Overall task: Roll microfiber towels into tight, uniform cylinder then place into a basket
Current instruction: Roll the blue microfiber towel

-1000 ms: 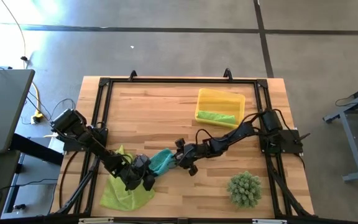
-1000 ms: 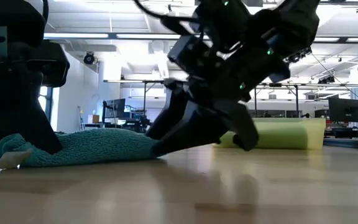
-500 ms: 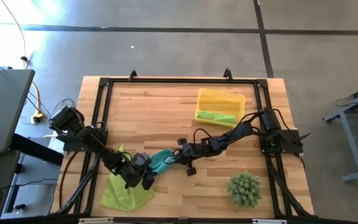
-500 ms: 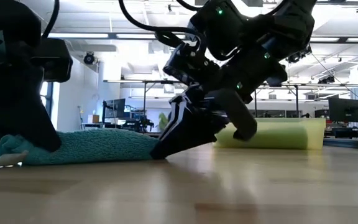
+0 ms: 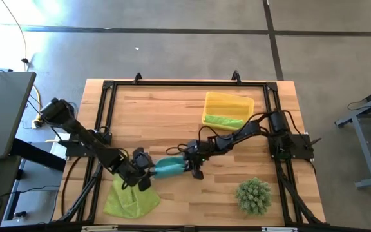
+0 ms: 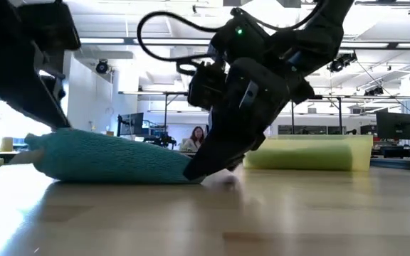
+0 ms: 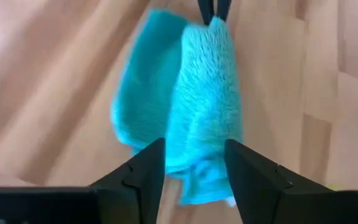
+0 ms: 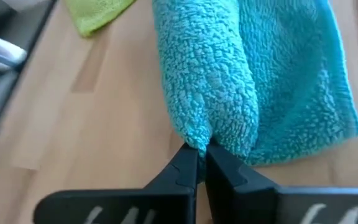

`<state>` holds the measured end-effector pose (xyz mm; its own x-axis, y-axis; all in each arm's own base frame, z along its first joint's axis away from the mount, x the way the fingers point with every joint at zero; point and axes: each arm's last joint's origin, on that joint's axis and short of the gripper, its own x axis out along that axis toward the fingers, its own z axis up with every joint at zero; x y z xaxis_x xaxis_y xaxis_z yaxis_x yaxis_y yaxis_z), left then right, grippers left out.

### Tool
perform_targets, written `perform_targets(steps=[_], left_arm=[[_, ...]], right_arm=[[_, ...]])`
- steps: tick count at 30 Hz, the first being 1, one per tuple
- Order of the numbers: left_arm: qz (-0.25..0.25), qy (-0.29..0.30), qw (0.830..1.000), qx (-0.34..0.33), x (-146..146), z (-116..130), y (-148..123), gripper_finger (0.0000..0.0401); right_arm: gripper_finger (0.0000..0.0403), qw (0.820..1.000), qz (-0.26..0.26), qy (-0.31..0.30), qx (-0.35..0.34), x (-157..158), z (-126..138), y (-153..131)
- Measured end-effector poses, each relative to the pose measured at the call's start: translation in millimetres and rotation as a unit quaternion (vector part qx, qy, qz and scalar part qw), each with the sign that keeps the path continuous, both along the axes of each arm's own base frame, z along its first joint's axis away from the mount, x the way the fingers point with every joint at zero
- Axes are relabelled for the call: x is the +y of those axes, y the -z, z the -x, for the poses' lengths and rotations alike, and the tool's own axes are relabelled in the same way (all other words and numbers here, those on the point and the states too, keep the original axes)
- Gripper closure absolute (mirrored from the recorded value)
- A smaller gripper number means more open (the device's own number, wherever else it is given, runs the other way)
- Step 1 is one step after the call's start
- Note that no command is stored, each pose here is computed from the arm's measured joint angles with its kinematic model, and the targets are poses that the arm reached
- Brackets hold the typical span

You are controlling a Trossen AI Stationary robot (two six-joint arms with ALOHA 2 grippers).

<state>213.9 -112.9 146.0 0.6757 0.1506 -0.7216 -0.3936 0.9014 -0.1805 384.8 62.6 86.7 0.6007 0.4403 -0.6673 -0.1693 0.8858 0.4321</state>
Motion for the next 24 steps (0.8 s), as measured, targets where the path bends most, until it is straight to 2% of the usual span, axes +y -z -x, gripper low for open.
perform_targets(steps=[3,10,13,18,24], left_arm=[[-0.042,0.048,0.998,-0.025,-1.3,-0.6,-10.2,0.0238],[-0.124,0.166,0.974,-0.095,-20.0,-9.8,-18.0,0.0235],[-0.149,0.175,0.968,-0.098,-25.3,-13.0,-11.4,0.0235],[-0.172,0.181,0.966,-0.064,-29.0,-17.2,11.5,0.0235],[-0.221,0.205,0.953,-0.021,-33.0,-19.3,32.8,0.0235]], right_arm=[[0.0401,0.999,-0.04,0.012,0.026,-4.1,0.7,0.7],[0.0401,0.997,-0.054,0.025,0.041,-5.3,1.4,1.1],[0.0401,0.997,-0.054,0.026,0.042,-5.3,1.4,1.1],[0.0401,0.997,-0.06,0.034,0.047,-5.5,1.5,1.2],[0.0401,0.996,-0.065,0.04,0.052,-5.5,1.7,1.4]])
